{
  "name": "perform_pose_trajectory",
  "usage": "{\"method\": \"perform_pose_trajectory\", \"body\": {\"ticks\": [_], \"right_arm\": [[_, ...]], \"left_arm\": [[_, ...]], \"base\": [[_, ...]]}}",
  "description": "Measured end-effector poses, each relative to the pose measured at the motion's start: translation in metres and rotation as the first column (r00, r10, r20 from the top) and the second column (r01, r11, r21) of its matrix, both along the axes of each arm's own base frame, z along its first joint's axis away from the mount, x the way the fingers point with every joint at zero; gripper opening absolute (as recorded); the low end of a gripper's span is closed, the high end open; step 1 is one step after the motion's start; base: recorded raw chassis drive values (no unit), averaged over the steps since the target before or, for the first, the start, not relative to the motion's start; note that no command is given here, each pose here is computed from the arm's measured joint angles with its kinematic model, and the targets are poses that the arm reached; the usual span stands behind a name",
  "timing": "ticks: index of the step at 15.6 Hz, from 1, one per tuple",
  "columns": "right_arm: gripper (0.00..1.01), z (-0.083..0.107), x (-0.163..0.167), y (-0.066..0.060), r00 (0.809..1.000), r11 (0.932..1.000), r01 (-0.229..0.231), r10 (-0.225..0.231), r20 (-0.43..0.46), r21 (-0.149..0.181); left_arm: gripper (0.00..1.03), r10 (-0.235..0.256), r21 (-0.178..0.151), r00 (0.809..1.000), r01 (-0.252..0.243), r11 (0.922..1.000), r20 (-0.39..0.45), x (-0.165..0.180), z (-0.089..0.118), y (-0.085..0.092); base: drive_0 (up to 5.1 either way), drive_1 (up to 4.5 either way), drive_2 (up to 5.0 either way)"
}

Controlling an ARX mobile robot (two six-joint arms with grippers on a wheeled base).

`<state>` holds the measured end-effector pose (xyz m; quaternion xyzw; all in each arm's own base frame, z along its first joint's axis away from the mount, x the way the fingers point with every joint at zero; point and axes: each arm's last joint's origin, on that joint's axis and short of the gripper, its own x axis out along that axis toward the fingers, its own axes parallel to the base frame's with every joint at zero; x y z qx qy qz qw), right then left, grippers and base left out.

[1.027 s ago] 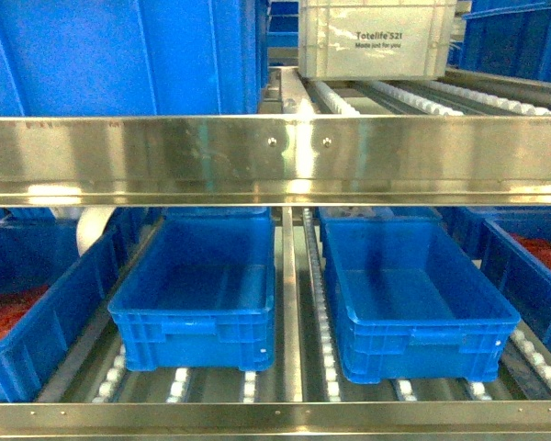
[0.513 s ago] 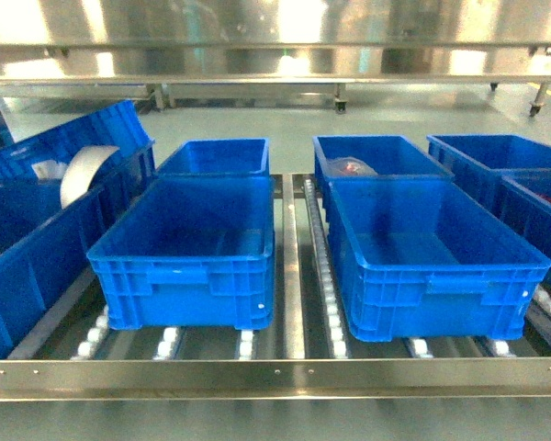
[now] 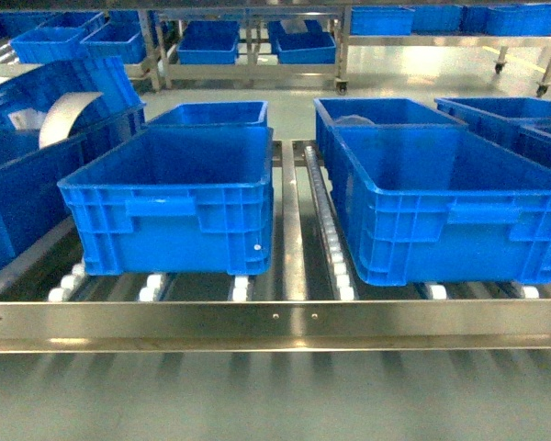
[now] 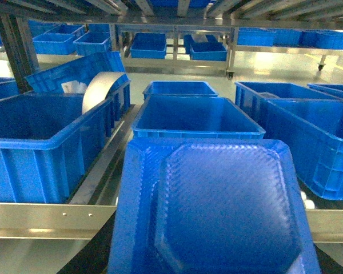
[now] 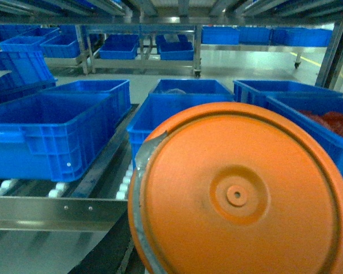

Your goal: Sort blue parts and orange caps into right shelf containers

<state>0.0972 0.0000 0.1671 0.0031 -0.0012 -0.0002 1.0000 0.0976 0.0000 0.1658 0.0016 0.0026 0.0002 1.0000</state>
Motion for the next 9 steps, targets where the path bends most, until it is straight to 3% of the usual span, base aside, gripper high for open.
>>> {"method": "perform_pose_trajectory", "body": {"ticks": [9], "right_arm": [[0.44, -0.0001, 0.0000, 0.0000, 1.000, 1.0000, -0.001, 0.001, -0.001, 0.000]], "left_arm": [[0.41, 0.000, 0.000, 1.000, 0.000, 1.0000, -0.001, 0.0000, -0.0001, 0.0000]], "base": [[0.0, 0.00, 0.0]]}}
